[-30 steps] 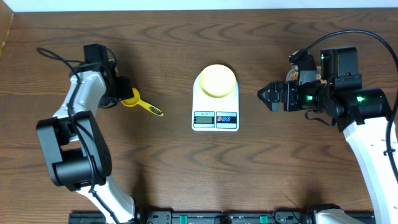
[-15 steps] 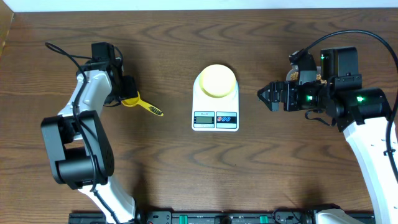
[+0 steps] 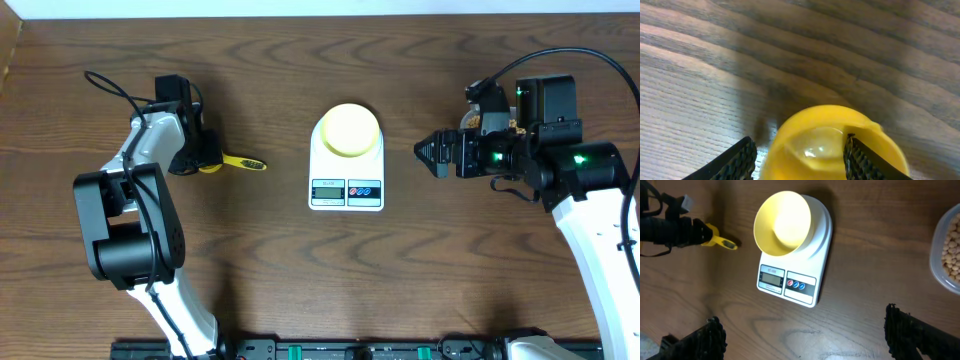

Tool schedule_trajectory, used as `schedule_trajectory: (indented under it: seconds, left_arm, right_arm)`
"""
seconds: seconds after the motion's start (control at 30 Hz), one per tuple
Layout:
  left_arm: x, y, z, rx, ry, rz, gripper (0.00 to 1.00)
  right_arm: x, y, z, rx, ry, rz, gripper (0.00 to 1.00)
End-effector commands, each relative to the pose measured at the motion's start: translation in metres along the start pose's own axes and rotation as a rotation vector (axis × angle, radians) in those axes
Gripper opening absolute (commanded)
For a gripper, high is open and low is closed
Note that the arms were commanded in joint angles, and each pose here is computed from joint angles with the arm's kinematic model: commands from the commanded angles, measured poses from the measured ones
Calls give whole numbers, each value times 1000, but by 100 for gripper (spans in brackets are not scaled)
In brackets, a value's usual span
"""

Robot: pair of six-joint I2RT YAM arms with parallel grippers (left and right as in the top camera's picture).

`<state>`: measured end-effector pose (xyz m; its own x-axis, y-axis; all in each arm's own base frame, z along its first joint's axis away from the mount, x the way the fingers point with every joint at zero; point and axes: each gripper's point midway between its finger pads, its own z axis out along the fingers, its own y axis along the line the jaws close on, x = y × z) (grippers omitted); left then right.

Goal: Scoop item into bowl and weigh 50g on scale
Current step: 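Close the left gripper on the yellow scoop near its bowl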

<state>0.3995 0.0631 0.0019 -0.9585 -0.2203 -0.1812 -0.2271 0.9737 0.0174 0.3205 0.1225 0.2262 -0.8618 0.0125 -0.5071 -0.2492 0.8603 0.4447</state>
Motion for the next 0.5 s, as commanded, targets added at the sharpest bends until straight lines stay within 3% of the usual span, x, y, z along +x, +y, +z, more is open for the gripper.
schedule_trajectory:
  seconds: [0.0,0.13,0.27,0.4,0.47]
  left_arm:
    - [2,4,5,-17,15,-2,58]
    - [2,4,4,-17,15,-25,39]
    - [2,4,4,-14,15,-32,31]
    - [2,3,4,-10,16,-45,11]
    - [2,3,4,-10,16,-47,8]
  right_arm:
    - [-9,11,-9,-17,-38,-21,99]
    - [-10,7,-9,6,-44,-21,99]
    - [-11,4,-9,27,-51,-23,99]
    - [-14,3,-9,33,-62,-27,99]
    - [-14,0,-9,51,-64,-27,99]
